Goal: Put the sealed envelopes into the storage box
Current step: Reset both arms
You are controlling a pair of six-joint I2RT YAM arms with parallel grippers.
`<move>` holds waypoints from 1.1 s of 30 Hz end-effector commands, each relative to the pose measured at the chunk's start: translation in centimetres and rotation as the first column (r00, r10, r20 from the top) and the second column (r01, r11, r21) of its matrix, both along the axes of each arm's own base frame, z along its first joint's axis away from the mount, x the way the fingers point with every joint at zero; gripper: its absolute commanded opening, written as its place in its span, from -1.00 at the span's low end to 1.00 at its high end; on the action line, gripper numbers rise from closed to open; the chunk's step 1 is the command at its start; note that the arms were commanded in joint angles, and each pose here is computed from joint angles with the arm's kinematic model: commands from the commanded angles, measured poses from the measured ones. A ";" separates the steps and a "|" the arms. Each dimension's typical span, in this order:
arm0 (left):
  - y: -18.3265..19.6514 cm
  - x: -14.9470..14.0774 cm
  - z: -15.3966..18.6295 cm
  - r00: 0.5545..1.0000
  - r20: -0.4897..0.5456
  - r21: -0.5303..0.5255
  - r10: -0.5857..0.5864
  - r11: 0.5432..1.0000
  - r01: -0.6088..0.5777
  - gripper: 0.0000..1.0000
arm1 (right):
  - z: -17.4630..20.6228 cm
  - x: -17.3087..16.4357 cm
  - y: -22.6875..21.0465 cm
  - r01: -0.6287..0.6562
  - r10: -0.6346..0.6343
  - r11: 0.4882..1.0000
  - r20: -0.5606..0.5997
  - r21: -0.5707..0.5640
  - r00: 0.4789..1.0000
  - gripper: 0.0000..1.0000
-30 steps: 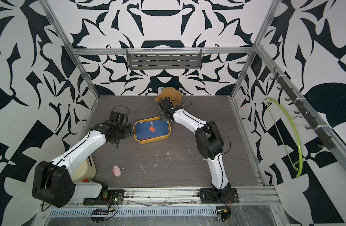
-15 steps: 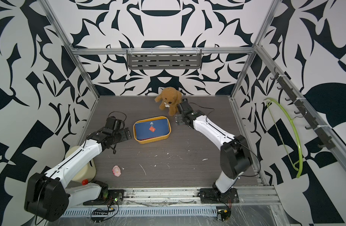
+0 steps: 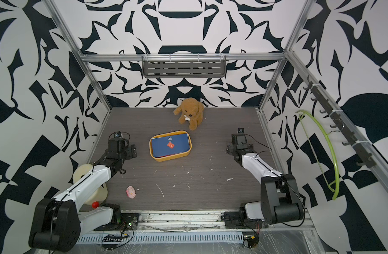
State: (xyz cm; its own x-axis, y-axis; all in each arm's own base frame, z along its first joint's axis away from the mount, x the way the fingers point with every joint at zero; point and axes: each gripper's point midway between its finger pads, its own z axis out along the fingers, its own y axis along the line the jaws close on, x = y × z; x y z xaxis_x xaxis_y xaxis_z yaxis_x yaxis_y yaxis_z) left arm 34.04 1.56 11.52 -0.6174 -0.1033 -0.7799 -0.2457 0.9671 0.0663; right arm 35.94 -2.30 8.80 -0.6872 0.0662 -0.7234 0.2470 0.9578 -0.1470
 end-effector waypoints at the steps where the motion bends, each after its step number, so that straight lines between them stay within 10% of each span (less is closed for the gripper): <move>1: 0.3 1.7 0.2 0.996 0.095 -0.096 0.002 0.995 0.007 0.99 | 2.9 2.7 -0.9 0.014 0.001 0.998 0.233 -0.059 0.972 0.99; 17: -2.7 5.6 -2.5 0.897 0.354 -0.022 -0.265 0.956 0.291 0.98 | -0.9 2.3 0.2 -0.067 0.079 0.997 0.360 -0.046 0.930 0.99; 33: -2.9 5.4 -2.9 0.913 0.307 -0.046 -0.269 0.954 0.296 0.98 | -0.9 2.3 0.2 -0.066 0.077 0.997 0.360 -0.044 0.930 0.99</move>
State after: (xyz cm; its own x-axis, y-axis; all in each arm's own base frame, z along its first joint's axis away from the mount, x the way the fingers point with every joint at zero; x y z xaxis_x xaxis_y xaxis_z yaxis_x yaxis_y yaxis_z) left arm 39.24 -1.23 7.94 -0.3962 -0.0453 -0.9171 0.0291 0.9977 -0.0618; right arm 37.34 -2.03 5.96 -0.4464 0.0016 -0.8948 0.2126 0.9716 -0.1043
